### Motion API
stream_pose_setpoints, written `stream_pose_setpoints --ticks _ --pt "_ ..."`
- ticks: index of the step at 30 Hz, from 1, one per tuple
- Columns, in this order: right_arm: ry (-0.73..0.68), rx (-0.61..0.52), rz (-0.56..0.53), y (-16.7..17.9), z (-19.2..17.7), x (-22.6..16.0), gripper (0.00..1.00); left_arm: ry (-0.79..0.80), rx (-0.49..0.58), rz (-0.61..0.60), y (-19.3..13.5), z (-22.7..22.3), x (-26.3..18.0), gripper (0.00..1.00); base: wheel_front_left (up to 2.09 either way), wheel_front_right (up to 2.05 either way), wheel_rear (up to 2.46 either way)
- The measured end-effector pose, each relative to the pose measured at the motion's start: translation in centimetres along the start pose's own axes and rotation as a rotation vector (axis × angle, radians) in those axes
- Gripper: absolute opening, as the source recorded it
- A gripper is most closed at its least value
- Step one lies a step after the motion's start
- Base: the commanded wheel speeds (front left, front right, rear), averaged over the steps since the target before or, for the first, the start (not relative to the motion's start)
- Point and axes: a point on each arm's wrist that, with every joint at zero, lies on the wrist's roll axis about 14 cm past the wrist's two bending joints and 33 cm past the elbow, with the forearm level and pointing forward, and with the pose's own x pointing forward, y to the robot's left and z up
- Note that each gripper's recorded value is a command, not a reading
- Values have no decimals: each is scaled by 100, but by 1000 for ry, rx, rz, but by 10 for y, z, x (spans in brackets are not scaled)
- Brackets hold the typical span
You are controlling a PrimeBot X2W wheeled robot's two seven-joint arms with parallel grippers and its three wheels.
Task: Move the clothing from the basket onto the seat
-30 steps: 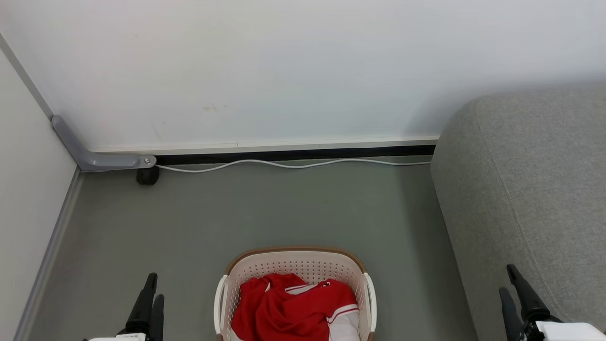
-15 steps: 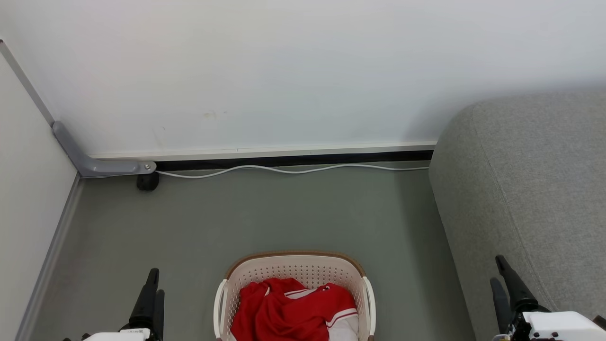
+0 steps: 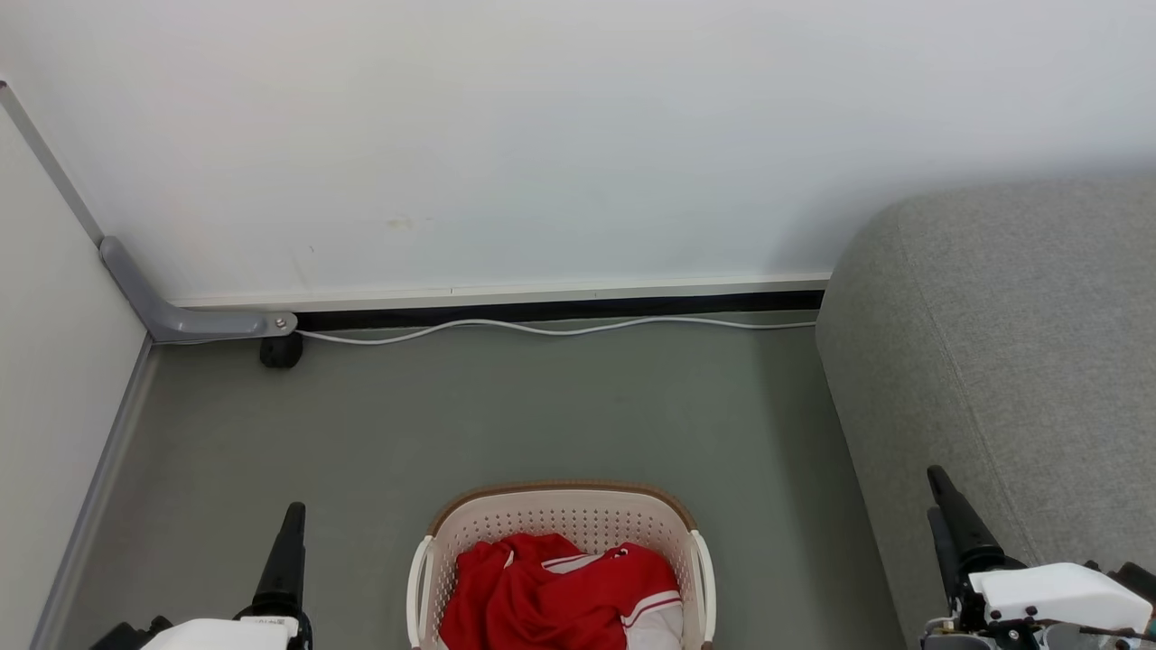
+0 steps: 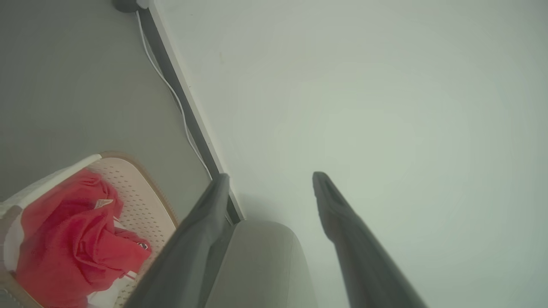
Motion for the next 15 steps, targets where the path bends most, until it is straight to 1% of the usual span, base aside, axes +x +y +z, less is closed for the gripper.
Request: stream_pose_setpoints --ticks 6,15 --pt "3 -81 -7 -2 -2 1 100 1 76 -10 -5 0 4 100 0 0 0" --pt "4 -216 17 8 -3 8 100 -11 197 -10 -5 1 6 100 0 0 0"
